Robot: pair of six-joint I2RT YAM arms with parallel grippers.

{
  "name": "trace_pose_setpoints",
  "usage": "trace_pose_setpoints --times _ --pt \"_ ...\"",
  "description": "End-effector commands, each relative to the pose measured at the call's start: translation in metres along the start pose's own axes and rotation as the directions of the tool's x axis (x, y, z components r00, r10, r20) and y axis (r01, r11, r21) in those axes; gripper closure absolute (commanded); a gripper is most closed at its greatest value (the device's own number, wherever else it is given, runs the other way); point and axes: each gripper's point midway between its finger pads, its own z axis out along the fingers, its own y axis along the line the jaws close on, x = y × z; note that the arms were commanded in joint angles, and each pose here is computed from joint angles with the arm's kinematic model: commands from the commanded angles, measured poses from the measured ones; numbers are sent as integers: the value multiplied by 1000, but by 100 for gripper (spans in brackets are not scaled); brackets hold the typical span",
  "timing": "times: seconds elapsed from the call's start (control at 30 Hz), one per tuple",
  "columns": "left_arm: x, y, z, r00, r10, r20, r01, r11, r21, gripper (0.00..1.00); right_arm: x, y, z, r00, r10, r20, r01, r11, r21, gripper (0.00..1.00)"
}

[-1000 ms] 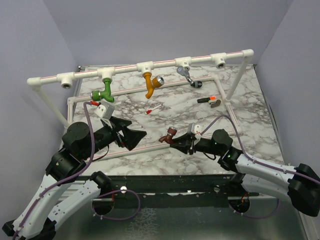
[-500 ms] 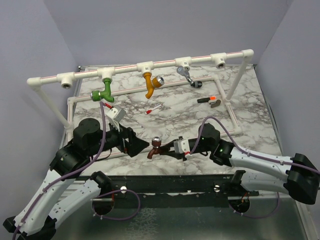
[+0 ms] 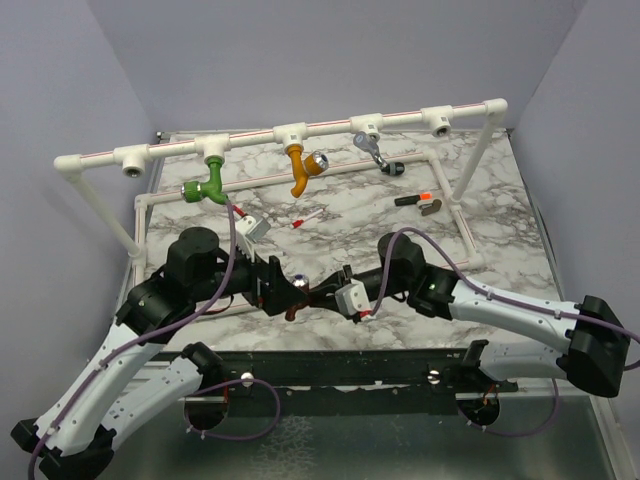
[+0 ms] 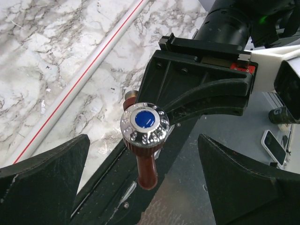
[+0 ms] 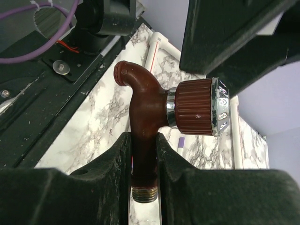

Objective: Install the water faucets

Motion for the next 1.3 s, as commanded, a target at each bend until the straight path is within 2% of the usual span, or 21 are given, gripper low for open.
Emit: trace_pose_setpoints --times 0.0,0.17,0.5,0.57,0.67,0.77,0.83,0.87,0.97,1.2,1.27 --pt "12 0 4 998 -11 -60 13 1000 28 1 -11 3 6 997 -57 43 60 996 -71 99" --pt "16 2 8 997 -12 -81 15 999 28 3 -11 5 10 997 -66 42 70 993 -92 99" --pt "30 5 15 989 -15 -147 24 998 59 19 -11 3 12 996 -77 38 81 992 -98 99" --pt "32 5 17 987 -19 -158 29 998 60 25 -10 3 13 996 -77 37 81 991 -103 100" --pt "33 6 18 986 -18 -165 29 998 62 41 -10 3 13 996 -80 35 84 991 -108 99" --pt "35 8 19 985 -23 -172 32 998 53 69 -7 5 13 997 -75 27 78 991 -112 99" --pt "34 9 20 985 -23 -172 32 998 49 92 -6 5 14 997 -72 22 74 991 -113 95" --pt "33 9 20 985 -25 -169 33 998 45 100 -5 5 13 997 -71 18 73 991 -111 91" --pt "29 10 19 987 -25 -156 30 999 32 100 -4 2 13 999 -49 0 49 995 -82 76" --pt "24 13 19 990 -34 -135 35 999 5 100 -2 -15 1 998 20 -57 -17 999 50 50" --pt "22 15 18 992 -37 -123 36 999 -16 100 0 -18 -3 994 63 -86 -56 995 78 46"
